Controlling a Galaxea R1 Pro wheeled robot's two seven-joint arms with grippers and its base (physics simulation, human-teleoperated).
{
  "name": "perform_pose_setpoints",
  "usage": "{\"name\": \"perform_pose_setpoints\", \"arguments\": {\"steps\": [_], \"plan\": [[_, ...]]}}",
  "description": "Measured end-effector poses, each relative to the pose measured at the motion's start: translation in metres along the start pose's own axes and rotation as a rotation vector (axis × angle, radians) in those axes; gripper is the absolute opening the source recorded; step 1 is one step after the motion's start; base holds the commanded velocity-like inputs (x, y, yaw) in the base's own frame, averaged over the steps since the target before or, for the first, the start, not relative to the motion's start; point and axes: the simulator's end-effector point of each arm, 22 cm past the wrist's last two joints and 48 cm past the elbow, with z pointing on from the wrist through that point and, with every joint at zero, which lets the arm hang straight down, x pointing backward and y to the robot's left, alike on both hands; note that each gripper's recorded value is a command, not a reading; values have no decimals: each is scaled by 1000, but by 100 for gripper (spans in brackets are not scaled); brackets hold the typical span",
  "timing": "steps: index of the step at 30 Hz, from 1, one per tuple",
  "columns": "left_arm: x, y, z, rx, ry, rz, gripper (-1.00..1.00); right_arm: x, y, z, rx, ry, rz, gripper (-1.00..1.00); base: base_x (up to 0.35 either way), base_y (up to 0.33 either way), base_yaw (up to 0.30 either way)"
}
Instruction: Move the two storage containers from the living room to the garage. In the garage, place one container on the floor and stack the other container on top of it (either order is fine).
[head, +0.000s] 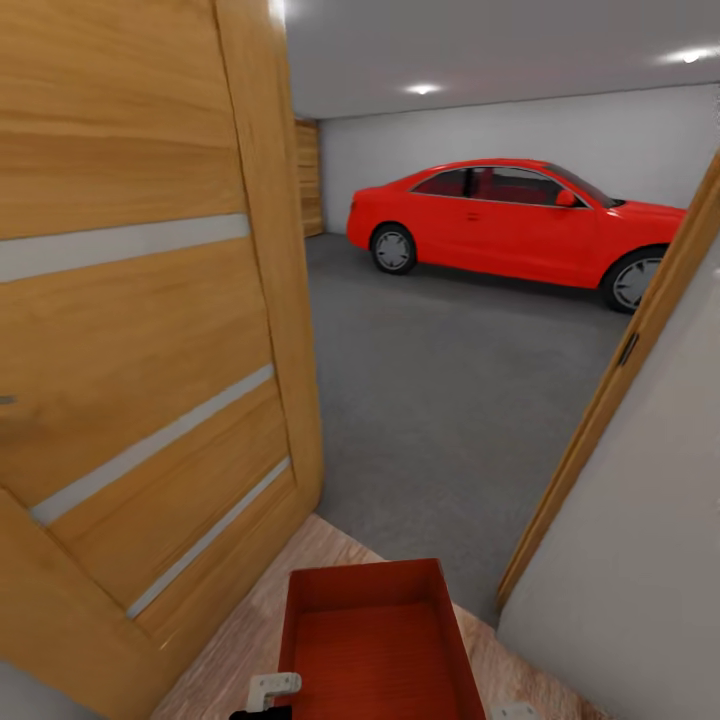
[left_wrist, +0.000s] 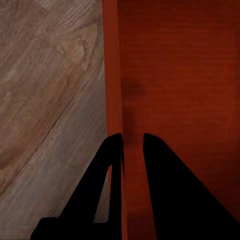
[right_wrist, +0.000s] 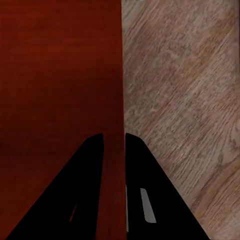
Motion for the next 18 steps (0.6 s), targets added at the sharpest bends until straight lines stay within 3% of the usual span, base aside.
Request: {"name": "perform_pose_setpoints", "arguments": {"steps": [7,13,18], "plan": [[2,0,0,-1,8,0,-100,2,0,0,-1,10,-1,-100,80,94,-93],[2,0,0,-1,11,0,-100,3,0,0,-1,14,-1,-100,145,200,-240],[1,0,0,0,4,0,-100,1,0,0,0,4,0,-100,56,65,-271]]}}
